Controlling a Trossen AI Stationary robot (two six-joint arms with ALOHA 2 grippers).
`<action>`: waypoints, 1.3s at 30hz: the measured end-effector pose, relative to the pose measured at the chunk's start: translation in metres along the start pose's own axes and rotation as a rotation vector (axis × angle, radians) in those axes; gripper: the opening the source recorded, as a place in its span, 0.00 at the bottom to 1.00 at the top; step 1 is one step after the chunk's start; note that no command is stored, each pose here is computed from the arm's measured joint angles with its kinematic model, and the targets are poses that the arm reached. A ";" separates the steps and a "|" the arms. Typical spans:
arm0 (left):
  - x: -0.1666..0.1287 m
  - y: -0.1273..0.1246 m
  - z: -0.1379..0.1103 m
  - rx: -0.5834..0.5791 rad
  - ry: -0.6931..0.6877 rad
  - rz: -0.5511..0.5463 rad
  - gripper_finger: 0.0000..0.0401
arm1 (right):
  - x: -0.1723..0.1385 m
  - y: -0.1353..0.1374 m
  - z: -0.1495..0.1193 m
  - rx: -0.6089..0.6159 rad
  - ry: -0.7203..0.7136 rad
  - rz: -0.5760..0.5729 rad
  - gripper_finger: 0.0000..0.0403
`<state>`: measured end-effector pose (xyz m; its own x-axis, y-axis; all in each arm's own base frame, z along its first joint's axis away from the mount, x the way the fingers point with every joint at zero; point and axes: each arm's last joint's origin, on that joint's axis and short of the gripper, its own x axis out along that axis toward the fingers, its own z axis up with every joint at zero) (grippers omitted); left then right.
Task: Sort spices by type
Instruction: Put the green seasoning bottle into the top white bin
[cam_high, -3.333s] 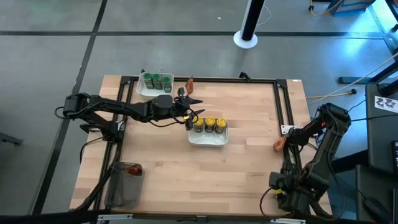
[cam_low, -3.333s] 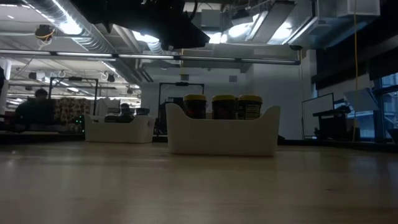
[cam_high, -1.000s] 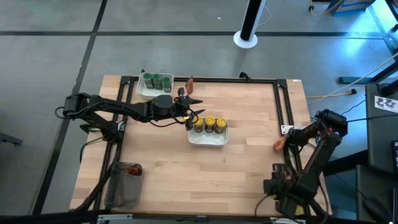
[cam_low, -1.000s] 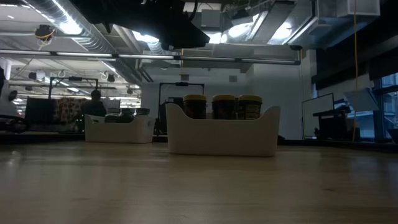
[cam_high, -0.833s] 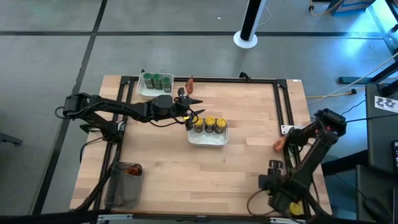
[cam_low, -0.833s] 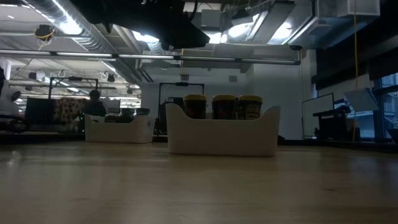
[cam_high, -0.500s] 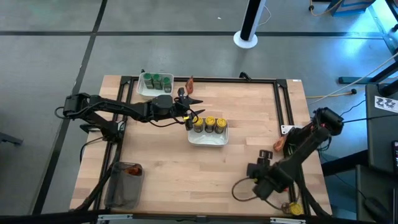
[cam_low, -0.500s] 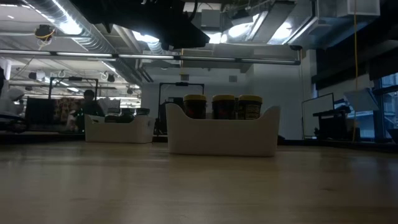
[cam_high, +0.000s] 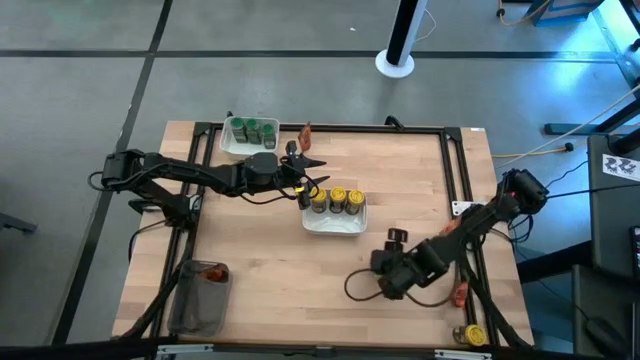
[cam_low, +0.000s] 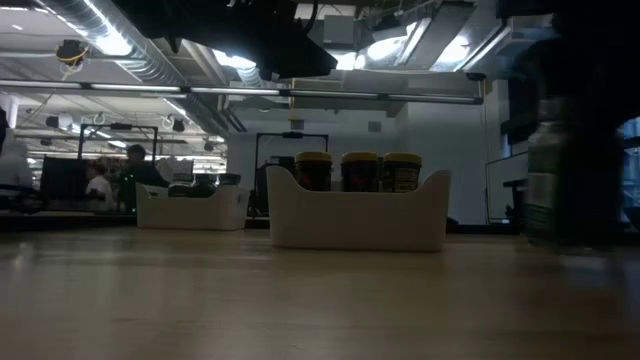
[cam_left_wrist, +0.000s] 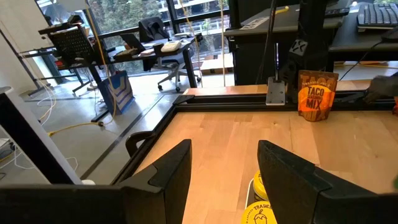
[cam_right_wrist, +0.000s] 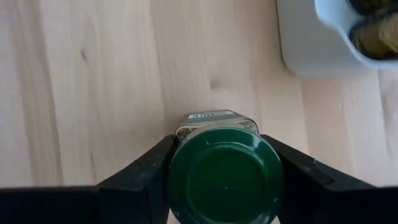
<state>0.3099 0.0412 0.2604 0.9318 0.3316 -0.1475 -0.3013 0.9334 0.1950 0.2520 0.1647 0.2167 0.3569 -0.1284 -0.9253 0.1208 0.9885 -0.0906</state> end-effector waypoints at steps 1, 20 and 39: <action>0.000 0.000 0.000 0.000 0.000 0.000 0.43 | 0.001 -0.002 0.004 0.005 -0.015 0.009 0.51; 0.000 0.000 0.001 -0.002 -0.008 0.001 0.43 | 0.035 -0.035 0.069 0.054 -0.170 0.170 0.52; 0.000 0.000 0.000 0.007 -0.003 0.000 0.43 | 0.046 -0.046 0.091 0.073 -0.134 0.157 0.52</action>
<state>0.3100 0.0412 0.2605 0.9323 0.3316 -0.1442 -0.3003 0.9322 0.2021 0.3474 0.1061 0.2123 0.4961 0.0126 -0.8682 0.1193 0.9894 0.0825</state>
